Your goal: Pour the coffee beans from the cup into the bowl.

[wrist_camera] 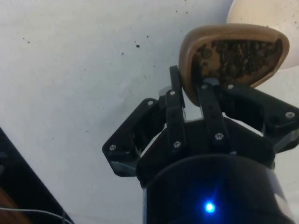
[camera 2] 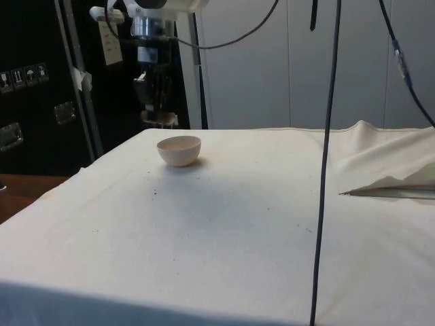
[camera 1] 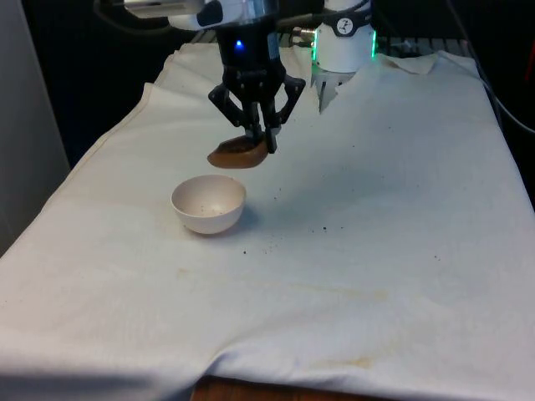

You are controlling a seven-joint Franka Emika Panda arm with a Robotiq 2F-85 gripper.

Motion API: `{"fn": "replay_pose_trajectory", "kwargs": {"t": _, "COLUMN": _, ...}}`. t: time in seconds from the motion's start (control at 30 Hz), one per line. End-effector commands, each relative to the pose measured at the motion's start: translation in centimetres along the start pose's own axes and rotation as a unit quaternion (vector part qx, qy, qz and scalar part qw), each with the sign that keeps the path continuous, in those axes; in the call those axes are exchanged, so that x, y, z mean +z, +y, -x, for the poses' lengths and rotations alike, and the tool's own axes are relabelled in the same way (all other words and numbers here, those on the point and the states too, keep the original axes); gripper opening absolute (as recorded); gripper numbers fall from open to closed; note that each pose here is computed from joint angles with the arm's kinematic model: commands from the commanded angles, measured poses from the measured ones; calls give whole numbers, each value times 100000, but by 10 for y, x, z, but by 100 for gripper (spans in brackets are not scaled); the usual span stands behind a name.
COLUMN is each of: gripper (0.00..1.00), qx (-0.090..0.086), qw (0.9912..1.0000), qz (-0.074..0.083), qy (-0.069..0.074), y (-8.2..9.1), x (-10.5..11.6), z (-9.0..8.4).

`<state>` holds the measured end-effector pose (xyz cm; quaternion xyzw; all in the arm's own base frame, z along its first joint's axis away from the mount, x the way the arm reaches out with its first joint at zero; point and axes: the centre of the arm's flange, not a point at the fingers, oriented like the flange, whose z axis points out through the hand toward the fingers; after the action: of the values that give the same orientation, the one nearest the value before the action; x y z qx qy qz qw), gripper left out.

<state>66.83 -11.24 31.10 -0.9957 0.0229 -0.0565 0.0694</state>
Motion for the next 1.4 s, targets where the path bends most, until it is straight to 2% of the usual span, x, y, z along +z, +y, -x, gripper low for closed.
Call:
{"fn": "replay_pose_trajectory", "kwargs": {"t": 0.0, "gripper": 3, "qx": 131, "qw": 99997, "qz": -725, "qy": -26, "y": 5, "x": -1, "z": 1}}
{"fn": "replay_pose_trajectory", "kwargs": {"t": 0.23, "gripper": 3, "qx": 334, "qw": 99970, "qz": -2419, "qy": -63, "y": 30, "x": -5, "z": 7}}
{"fn": "replay_pose_trajectory", "kwargs": {"t": 0.27, "gripper": 3, "qx": 306, "qw": 99981, "qz": -1906, "qy": -26, "y": 27, "x": -4, "z": 6}}
{"fn": "replay_pose_trajectory", "kwargs": {"t": 0.3, "gripper": 3, "qx": 407, "qw": 99965, "qz": -2603, "qy": -136, "y": 33, "x": -5, "z": 8}}
{"fn": "replay_pose_trajectory", "kwargs": {"t": 0.47, "gripper": 3, "qx": 611, "qw": 99929, "qz": -3722, "qy": -4, "y": 47, "x": -7, "z": 10}}
{"fn": "replay_pose_trajectory", "kwargs": {"t": 0.57, "gripper": 3, "qx": 691, "qw": 99861, "qz": -5202, "qy": 473, "y": 53, "x": -8, "z": 11}}
{"fn": "replay_pose_trajectory", "kwargs": {"t": 0.6, "gripper": 3, "qx": 653, "qw": 99897, "qz": -4444, "qy": 612, "y": 52, "x": -8, "z": 12}}
{"fn": "replay_pose_trajectory", "kwargs": {"t": 0.63, "gripper": 3, "qx": 690, "qw": 99844, "qz": -5507, "qy": 562, "y": 54, "x": -8, "z": 11}}
{"fn": "replay_pose_trajectory", "kwargs": {"t": 0.77, "gripper": 3, "qx": 813, "qw": 99754, "qz": -6889, "qy": 996, "y": 58, "x": -8, "z": 11}}
{"fn": "replay_pose_trajectory", "kwargs": {"t": 0.87, "gripper": 3, "qx": 863, "qw": 99649, "qz": -8220, "qy": 1342, "y": 63, "x": -7, "z": 11}}
{"fn": "replay_pose_trajectory", "kwargs": {"t": 0.9, "gripper": 3, "qx": 901, "qw": 99693, "qz": -7644, "qy": 1435, "y": 62, "x": -7, "z": 12}}
{"fn": "replay_pose_trajectory", "kwargs": {"t": 0.93, "gripper": 3, "qx": 914, "qw": 99614, "qz": -8598, "qy": 1491, "y": 64, "x": -7, "z": 11}}
{"fn": "replay_pose_trajectory", "kwargs": {"t": 1.07, "gripper": 3, "qx": 1016, "qw": 99480, "qz": -9972, "qy": 1826, "y": 68, "x": -7, "z": 11}}
{"fn": "replay_pose_trajectory", "kwargs": {"t": 1.13, "gripper": 3, "qx": 1100, "qw": 99369, "qz": -10951, "qy": 2146, "y": 72, "x": -7, "z": 12}}
{"fn": "replay_pose_trajectory", "kwargs": {"t": 1.17, "gripper": 3, "qx": 1048, "qw": 99423, "qz": -10425, "qy": 2312, "y": 71, "x": -7, "z": 13}}
{"fn": "replay_pose_trajectory", "kwargs": {"t": 1.2, "gripper": 3, "qx": 1110, "qw": 99326, "qz": -11320, "qy": 2222, "y": 73, "x": -7, "z": 12}}
{"fn": "replay_pose_trajectory", "kwargs": {"t": 1.27, "gripper": 3, "qx": 1144, "qw": 99246, "qz": -11968, "qy": 2380, "y": 75, "x": -7, "z": 12}}
{"fn": "replay_pose_trajectory", "kwargs": {"t": 1.3, "gripper": 3, "qx": 1211, "qw": 99159, "qz": -12643, "qy": 2484, "y": 78, "x": -6, "z": 13}}
{"fn": "replay_pose_trajectory", "kwargs": {"t": 1.37, "gripper": 3, "qx": 1266, "qw": 99069, "qz": -13295, "qy": 2653, "y": 80, "x": -7, "z": 13}}
